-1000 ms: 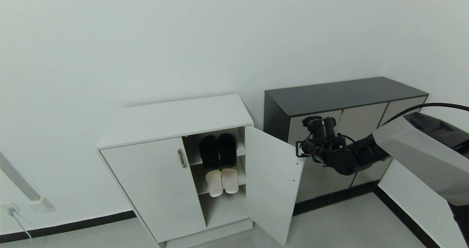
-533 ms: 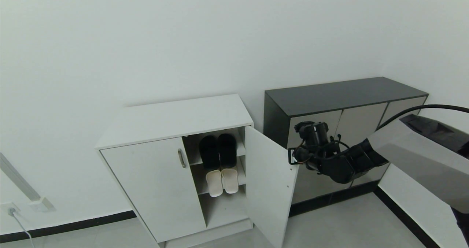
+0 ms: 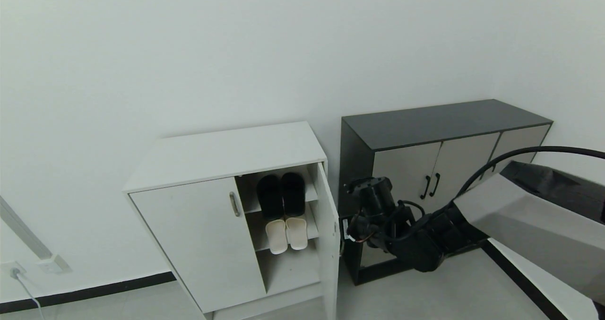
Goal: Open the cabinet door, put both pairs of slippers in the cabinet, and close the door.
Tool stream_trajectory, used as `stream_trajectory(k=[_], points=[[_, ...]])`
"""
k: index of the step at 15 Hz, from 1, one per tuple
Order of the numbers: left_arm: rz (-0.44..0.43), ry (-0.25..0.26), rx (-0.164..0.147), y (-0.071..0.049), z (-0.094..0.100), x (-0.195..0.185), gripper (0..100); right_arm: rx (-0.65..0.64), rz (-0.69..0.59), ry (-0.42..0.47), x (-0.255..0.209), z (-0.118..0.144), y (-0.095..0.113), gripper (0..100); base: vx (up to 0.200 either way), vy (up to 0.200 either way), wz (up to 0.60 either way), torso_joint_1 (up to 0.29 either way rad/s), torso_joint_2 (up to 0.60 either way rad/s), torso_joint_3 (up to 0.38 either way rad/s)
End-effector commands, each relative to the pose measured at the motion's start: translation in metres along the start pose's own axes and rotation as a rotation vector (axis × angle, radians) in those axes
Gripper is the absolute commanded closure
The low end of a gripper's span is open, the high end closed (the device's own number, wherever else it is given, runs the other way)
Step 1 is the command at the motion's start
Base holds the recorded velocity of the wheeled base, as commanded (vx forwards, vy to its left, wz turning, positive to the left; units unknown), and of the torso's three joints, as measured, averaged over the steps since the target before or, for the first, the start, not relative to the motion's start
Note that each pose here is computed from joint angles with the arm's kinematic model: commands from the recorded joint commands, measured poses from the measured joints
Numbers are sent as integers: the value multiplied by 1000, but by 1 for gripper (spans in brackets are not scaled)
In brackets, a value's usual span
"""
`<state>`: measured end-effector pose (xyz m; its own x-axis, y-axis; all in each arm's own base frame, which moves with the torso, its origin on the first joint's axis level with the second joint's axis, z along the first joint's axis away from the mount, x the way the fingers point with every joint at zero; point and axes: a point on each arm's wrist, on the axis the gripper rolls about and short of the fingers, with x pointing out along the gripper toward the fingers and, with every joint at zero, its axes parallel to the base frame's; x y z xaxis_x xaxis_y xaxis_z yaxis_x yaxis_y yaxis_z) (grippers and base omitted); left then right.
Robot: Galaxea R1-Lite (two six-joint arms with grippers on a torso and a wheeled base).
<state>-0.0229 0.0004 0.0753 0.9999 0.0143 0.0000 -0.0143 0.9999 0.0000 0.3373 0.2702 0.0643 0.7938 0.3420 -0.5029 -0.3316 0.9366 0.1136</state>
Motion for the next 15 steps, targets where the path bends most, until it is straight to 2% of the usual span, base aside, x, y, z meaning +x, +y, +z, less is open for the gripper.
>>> stream_trajectory(k=[1, 4, 9, 11, 15], points=[[0, 2, 0, 0, 0, 0, 100, -12, 55, -13, -19, 2, 16, 100, 0, 0, 0, 0, 0, 0], [0, 2, 0, 0, 0, 0, 100, -100, 105, -40, -42, -2, 20, 100, 0, 0, 0, 0, 0, 0], [1, 2, 0, 0, 0, 0, 100, -112, 109, -42, -51, -5, 13, 100, 0, 0, 0, 0, 0, 0], [1, 2, 0, 0, 0, 0, 100, -116, 161, -29, -58, -5, 13, 100, 0, 0, 600, 2, 2, 7], [3, 2, -2, 0, 0, 0, 100, -114, 168, -37, -60, -3, 12, 100, 0, 0, 600, 6, 4, 1]])
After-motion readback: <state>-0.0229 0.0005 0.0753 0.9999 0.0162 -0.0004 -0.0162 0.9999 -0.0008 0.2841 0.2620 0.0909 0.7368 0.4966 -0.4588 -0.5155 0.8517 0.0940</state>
